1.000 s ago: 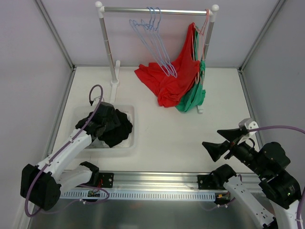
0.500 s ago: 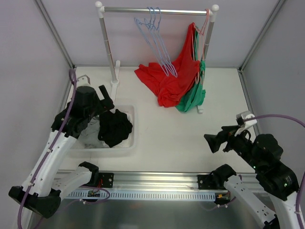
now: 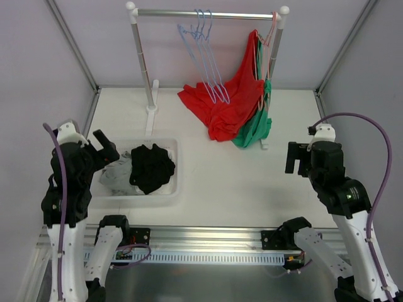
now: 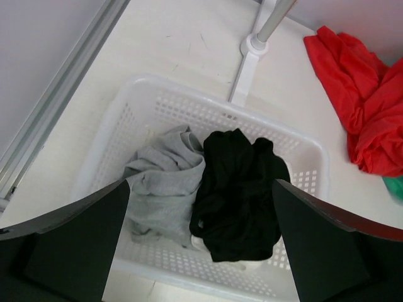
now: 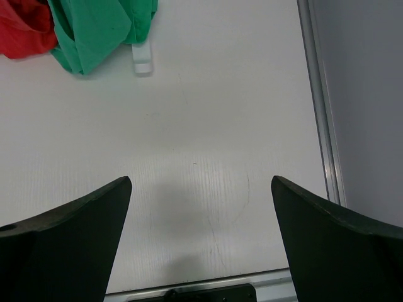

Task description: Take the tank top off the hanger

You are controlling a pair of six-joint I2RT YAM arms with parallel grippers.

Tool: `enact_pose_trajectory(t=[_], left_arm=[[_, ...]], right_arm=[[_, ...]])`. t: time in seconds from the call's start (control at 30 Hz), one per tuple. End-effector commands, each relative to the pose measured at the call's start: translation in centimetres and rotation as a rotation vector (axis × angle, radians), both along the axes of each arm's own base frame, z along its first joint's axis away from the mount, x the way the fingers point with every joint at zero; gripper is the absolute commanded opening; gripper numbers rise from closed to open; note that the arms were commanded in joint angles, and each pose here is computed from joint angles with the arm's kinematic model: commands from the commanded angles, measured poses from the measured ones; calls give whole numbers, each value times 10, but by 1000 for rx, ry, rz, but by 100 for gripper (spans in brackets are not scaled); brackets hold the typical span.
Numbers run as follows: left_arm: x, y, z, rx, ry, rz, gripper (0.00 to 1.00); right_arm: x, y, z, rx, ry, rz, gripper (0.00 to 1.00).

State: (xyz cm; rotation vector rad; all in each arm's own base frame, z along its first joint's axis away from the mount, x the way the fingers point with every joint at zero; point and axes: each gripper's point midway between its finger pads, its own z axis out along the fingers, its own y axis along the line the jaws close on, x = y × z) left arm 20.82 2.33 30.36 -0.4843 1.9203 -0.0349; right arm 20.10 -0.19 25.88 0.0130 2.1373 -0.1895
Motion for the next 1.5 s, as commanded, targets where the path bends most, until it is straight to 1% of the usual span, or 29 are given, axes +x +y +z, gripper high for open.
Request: enact_pose_trajectory(t=[0.0,0.17,0.2,0.3,0.43,0.53,0.73,0.87,1.47], left_arm=[[-23,-2,-13,48,-28,-42,99],[-33,-10,-26,27,-57,-72,99],[-37,-14,-26,20,-75,-90,99],[-39,-20,-33,-2,-76,-118,99],[-42,-32,-33,-18,-86,-184,99],[-43,-31,-33,-15,-92,-180,99],[-43,-33,-33,-20,-89,-188,99],[-46,-34,-29,-18,-113,-195,99],[-44,-40,-33,-37,-96,-222,99]], right_arm=[[-13,-10,23,22,-87,-36,99],[-41,-10,27,61,-144,13,100],[-50,-12,29,75,-174,23,99],[-67,-15,28,86,-209,41,99],[-80,-20,24,71,-215,48,100],[-85,-19,23,99,-225,44,100],[-84,-22,27,108,-255,22,99],[-85,-27,33,113,-290,-11,99],[-70,-11,14,137,-228,39,99]])
